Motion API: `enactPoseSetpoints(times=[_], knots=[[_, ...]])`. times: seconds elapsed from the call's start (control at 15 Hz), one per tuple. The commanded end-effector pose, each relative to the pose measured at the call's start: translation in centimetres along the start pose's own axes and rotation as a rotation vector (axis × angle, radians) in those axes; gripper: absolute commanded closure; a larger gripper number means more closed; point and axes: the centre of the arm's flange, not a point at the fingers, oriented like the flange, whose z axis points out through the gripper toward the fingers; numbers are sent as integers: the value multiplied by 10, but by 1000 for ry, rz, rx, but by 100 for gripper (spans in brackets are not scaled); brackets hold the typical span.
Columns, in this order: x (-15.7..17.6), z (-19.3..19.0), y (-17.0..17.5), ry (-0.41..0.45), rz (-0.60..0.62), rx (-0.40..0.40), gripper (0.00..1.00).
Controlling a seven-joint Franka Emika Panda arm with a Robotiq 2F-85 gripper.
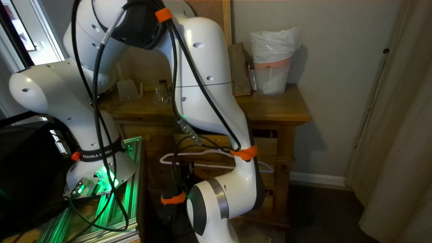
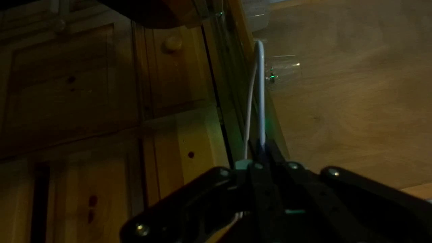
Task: Pick up the white coat hanger and hang it on the top right drawer handle
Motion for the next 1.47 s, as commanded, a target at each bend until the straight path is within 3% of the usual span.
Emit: enactPoseSetpoints(times=[0.0, 0.73, 1.13, 1.4], knots=[[9, -5, 11, 35, 18, 19, 99], [13, -5, 39, 49, 105, 41, 99], [5, 1, 42, 52, 178, 104, 99], [0, 0, 37, 112, 253, 141, 99]])
